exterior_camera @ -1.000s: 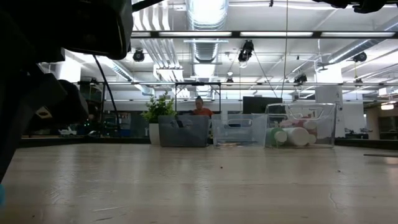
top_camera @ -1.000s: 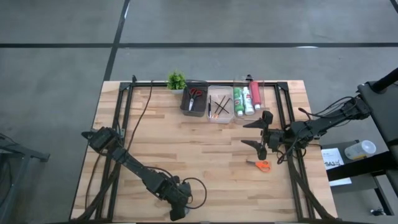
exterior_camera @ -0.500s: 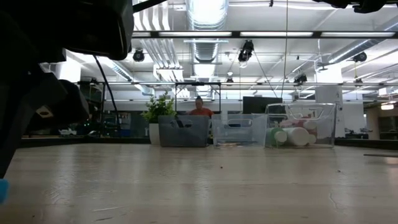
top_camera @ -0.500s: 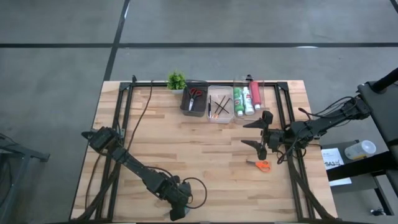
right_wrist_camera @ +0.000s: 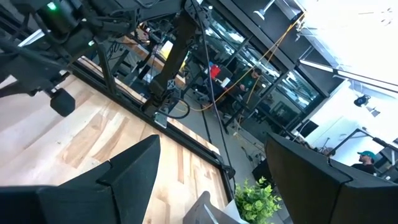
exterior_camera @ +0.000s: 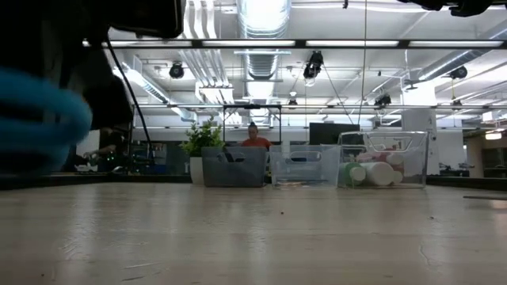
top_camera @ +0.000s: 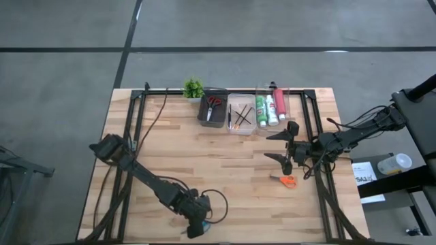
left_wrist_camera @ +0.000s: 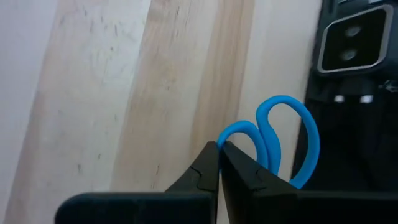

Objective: Pick & Place Paint Supplies
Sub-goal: Put the blue scissors into the black bin

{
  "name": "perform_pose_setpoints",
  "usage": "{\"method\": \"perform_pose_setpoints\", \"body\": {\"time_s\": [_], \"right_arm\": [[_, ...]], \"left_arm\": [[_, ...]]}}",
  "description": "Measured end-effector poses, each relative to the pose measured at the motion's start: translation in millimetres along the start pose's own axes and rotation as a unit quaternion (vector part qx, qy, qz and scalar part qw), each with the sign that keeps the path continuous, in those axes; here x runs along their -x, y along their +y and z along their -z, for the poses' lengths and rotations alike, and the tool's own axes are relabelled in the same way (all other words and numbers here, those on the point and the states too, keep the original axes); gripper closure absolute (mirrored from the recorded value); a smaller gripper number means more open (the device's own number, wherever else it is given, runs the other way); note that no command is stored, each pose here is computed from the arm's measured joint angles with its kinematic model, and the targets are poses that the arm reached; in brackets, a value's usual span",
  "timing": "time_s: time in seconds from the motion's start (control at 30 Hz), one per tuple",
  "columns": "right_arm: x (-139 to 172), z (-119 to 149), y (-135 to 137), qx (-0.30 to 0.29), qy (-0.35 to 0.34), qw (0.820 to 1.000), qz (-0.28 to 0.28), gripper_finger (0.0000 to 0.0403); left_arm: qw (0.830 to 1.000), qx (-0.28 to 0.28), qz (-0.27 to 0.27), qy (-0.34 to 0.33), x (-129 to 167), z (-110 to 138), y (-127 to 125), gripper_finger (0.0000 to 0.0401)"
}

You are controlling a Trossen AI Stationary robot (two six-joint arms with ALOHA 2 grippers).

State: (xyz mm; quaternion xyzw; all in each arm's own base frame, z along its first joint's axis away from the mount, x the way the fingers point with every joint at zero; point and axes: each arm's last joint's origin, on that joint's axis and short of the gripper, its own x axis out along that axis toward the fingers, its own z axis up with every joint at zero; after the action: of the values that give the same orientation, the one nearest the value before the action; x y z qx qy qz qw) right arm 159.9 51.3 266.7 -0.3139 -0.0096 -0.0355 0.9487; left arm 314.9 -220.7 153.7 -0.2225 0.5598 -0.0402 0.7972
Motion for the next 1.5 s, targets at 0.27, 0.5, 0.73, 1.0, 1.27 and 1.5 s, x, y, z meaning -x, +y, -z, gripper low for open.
{"method": "perform_pose_setpoints", "body": {"time_s": [0.27, 0.5, 0.73, 1.0, 1.27, 1.5], "right_arm": [[0, 0, 0, 0.001, 0.000, 1.000, 0.000, 0.0115], [0, 0, 0, 0.002, 0.000, 1.000, 0.000, 0.0115], [0, 0, 0, 0.002, 0.000, 1.000, 0.000, 0.0115], [0, 0, 0, 0.002, 0.000, 1.000, 0.000, 0.0115], [0, 0, 0, 0.000, 0.000, 1.000, 0.000, 0.0115], [0, 0, 0, 0.000, 0.000, 1.000, 0.000, 0.0115]], "left_arm": [[1.000, -0.008, 0.018, -0.022, 30, -7, -3, 0.0392], [0.994, -0.068, 0.039, -0.081, 69, -20, -4, 0.0392], [0.977, -0.093, 0.015, -0.190, 119, -35, 2, 0.0392], [0.963, -0.071, -0.027, -0.258, 148, -49, 24, 0.0392], [0.962, 0.022, -0.083, -0.259, 132, -63, 77, 0.0392], [0.937, 0.079, -0.085, -0.330, 118, -76, 124, 0.0377]]}}
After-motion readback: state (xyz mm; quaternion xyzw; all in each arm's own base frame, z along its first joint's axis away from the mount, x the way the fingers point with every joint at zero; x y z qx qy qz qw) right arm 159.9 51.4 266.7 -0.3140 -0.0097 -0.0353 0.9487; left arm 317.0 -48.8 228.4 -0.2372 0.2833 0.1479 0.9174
